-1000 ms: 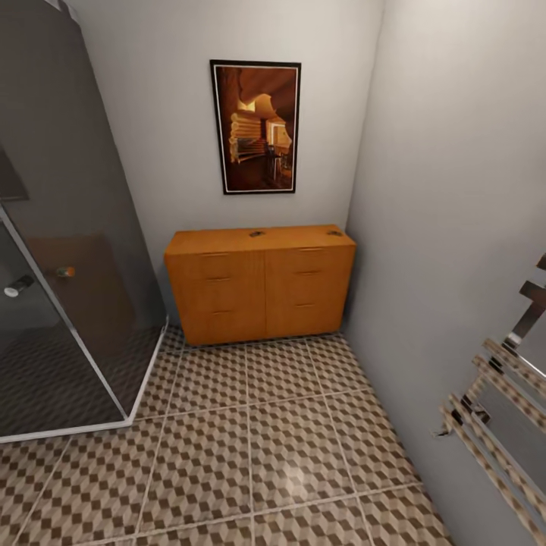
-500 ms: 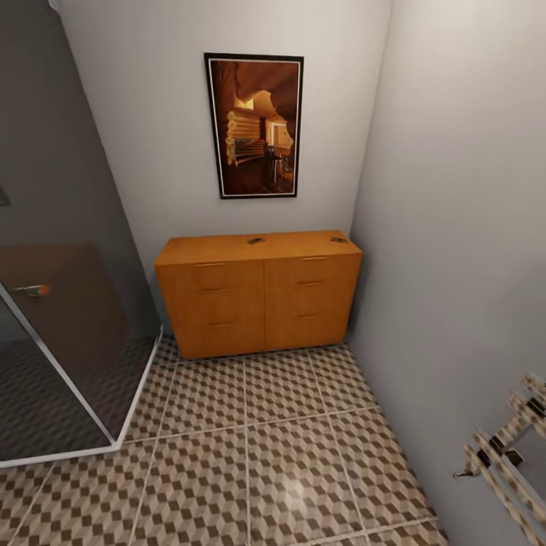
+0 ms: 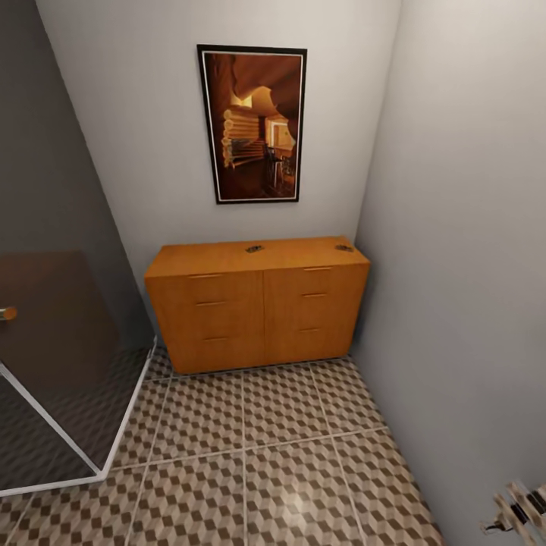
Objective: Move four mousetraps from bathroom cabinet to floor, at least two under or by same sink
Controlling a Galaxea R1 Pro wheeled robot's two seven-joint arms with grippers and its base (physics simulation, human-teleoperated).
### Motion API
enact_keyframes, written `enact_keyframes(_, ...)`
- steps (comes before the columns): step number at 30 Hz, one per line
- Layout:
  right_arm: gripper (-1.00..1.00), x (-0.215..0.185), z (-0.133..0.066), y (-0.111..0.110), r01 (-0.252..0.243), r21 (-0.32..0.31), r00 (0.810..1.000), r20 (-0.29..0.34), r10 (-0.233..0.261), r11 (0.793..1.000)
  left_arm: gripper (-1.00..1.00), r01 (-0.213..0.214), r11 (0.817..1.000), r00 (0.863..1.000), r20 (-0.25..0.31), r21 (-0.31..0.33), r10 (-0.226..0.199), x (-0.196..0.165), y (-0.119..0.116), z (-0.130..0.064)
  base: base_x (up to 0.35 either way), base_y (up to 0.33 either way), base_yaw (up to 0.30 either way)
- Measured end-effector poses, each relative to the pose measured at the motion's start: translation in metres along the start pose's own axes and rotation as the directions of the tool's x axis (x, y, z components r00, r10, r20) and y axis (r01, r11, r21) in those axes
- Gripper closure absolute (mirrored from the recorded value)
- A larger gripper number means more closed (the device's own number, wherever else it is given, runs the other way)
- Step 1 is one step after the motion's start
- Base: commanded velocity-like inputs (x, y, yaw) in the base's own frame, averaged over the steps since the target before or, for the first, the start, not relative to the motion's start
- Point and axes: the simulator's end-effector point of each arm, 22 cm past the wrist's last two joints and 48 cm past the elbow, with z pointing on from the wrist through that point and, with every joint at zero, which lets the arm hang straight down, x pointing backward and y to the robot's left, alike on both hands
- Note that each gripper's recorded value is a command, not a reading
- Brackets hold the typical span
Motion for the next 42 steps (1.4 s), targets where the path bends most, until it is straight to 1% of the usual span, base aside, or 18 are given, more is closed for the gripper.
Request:
enact_keyframes(16,-1.0,-0.001,0.0,0.002,0.003,-0.004,1.0,0.001,-0.003,1.0,-1.0,0.0,1.0,1.0,0.001,0.0,0.0,0.0,0.0,0.0,0.333,0.0,0.0)
enact_keyframes(20,-1.0,-0.001,0.0,0.004,0.002,-0.005,1.0,0.002,-0.002,1.0,-1.0,0.001,1.0,1.0,0.004,-0.001,-0.001,-0.001,0.0,0.0,0.016,0.0,0.0)
enact_keyframes(21,-1.0,-0.002,0.0,0.008,0.004,-0.011,1.0,0.004,-0.004,1.0,-1.0,0.001,1.0,1.0,0.004,-0.002,-0.001,-0.001,0.001,0.0,0.002,0.0,0.0)
enact_keyframes(25,-1.0,-0.003,0.001,0.011,0.009,-0.016,1.0,0.004,-0.009,1.0,-1.0,0.001,1.0,1.0,0.005,-0.004,-0.001,-0.001,0.002,0.0,0.001,0.0,0.0)
enact_keyframes(29,-1.0,-0.006,0.001,0.011,0.008,-0.014,1.0,0.008,-0.008,1.0,-1.0,0.004,1.0,1.0,0.007,-0.006,-0.004,-0.002,0.003,0.0,0.0,0.0,0.0)
enact_keyframes(31,-1.0,-0.012,0.002,0.009,0.006,-0.011,1.0,0.017,-0.006,1.0,-1.0,0.006,1.0,1.0,0.008,-0.007,-0.006,-0.002,0.004,0.0,0.0,0.0,0.0)
enact_keyframes(33,-1.0,-0.031,0.004,0.008,0.0,-0.008,0.999,0.046,0.001,1.0,-1.0,0.007,1.0,1.0,0.01,-0.007,-0.007,-0.002,0.004,0.0,0.0,0.0,0.0)
enact_keyframes(37,-1.0,-0.06,0.007,0.009,-0.007,-0.002,0.997,0.082,0.007,1.0,-1.0,0.008,1.0,1.0,0.007,-0.013,-0.008,-0.002,0.007,0.0,0.0,0.0,0.0)
enact_keyframes(40,-1.0,-0.069,0.008,0.008,-0.007,0.012,0.997,0.077,0.006,1.0,-1.0,0.009,1.0,1.0,0.006,-0.022,-0.009,-0.003,0.015,0.001,0.0,0.0,0.0)
enact_keyframes(41,-1.0,-0.08,0.009,0.006,-0.006,0.03,0.998,0.068,0.004,1.0,-1.0,0.012,0.999,1.0,0.012,-0.03,-0.012,-0.008,0.022,0.001,0.0,0.0,0.0)
enact_keyframes(42,-1.0,-0.086,0.01,0.004,-0.006,0.037,0.998,0.067,0.004,0.999,-1.0,0.014,0.999,1.0,0.015,-0.032,-0.014,-0.011,0.024,0.001,0.0,0.0,0.0)
